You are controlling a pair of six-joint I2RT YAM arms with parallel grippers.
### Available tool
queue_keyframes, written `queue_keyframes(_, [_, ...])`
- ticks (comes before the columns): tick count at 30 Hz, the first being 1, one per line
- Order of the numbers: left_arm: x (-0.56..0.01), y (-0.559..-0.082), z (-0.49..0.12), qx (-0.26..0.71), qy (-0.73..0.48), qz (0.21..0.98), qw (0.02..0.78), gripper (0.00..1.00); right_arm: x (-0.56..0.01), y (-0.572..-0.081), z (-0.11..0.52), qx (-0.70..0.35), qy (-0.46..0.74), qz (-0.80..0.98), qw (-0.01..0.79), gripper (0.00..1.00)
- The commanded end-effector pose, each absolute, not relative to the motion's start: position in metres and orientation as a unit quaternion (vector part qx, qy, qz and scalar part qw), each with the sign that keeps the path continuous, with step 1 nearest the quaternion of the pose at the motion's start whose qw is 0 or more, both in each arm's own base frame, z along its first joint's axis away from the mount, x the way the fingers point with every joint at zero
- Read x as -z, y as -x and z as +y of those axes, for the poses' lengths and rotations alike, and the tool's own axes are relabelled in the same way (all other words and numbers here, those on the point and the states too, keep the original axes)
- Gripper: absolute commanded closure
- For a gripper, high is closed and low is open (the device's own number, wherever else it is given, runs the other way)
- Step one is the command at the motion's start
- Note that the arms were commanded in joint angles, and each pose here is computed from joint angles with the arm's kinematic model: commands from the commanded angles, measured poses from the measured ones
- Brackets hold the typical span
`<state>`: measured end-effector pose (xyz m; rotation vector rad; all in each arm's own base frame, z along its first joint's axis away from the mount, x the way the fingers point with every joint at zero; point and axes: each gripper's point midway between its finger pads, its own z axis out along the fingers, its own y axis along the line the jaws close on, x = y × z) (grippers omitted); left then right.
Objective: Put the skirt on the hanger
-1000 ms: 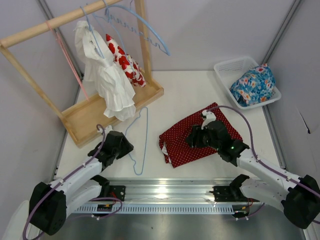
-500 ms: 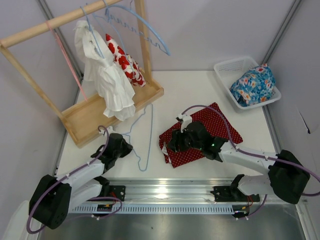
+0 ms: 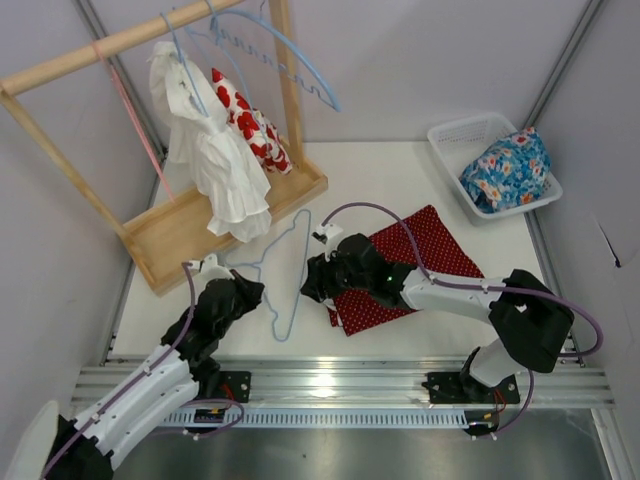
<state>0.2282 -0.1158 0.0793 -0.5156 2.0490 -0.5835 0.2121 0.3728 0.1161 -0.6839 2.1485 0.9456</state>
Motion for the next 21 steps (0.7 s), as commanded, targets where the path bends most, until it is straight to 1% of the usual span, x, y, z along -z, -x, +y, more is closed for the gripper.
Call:
queue_keyframes(1, [-0.086, -0.22, -0.108, 0.194, 0.203, 0.839, 0.467, 1.0, -0.154, -0.212, 0.406, -0.421, 0.289, 0.779, 0.362, 0.41])
queue_keyframes(5, [-0.077, -0.213, -0.113, 0.178, 0.201, 0.847, 0.459, 1.0, -0.157, -0.2, 0.422, -0.44, 0.312, 0.764, 0.354, 0.39])
queue_keyframes(8, [-0.06, -0.21, -0.105, 0.146, 0.222, 0.857, 0.441, 0.99, -0.14, -0.199, 0.43, -0.419, 0.319, 0.778, 0.343, 0.39])
queue_keyframes(9, [-0.056, -0.209, -0.104, 0.143, 0.239, 0.857, 0.434, 0.97, -0.133, -0.199, 0.431, -0.415, 0.315, 0.784, 0.337, 0.39])
queue_keyframes(10, [-0.05, -0.208, -0.099, 0.129, 0.251, 0.859, 0.427, 0.9, -0.124, -0.199, 0.435, -0.412, 0.307, 0.793, 0.326, 0.39])
queue_keyframes(11, [-0.044, -0.204, -0.094, 0.113, 0.26, 0.864, 0.415, 0.86, -0.117, -0.2, 0.436, -0.406, 0.3, 0.801, 0.321, 0.39])
queue_keyframes(12, [-0.044, -0.203, -0.092, 0.11, 0.275, 0.863, 0.41, 0.75, -0.108, -0.202, 0.436, -0.39, 0.297, 0.813, 0.315, 0.39])
queue_keyframes(13, [-0.042, -0.202, -0.089, 0.104, 0.283, 0.864, 0.404, 0.69, -0.093, -0.201, 0.438, -0.377, 0.299, 0.822, 0.303, 0.4])
queue_keyframes(14, [-0.041, -0.201, -0.085, 0.102, 0.294, 0.863, 0.398, 0.64, -0.096, -0.198, 0.448, -0.375, 0.308, 0.819, 0.306, 0.4])
queue_keyframes(15, [-0.04, -0.2, -0.082, 0.099, 0.3, 0.864, 0.392, 0.55, -0.088, -0.2, 0.448, -0.351, 0.306, 0.829, 0.309, 0.4])
queue_keyframes(17, [-0.039, -0.199, -0.073, 0.107, 0.329, 0.857, 0.382, 0.44, -0.073, -0.195, 0.454, -0.323, 0.32, 0.836, 0.307, 0.4])
queue_keyframes(18, [-0.038, -0.197, -0.069, 0.108, 0.337, 0.856, 0.378, 0.31, -0.074, -0.197, 0.459, -0.314, 0.321, 0.838, 0.31, 0.41])
queue_keyframes(21, [-0.042, -0.197, -0.051, 0.106, 0.374, 0.838, 0.383, 0.16, -0.063, -0.204, 0.463, -0.275, 0.316, 0.853, 0.312, 0.41])
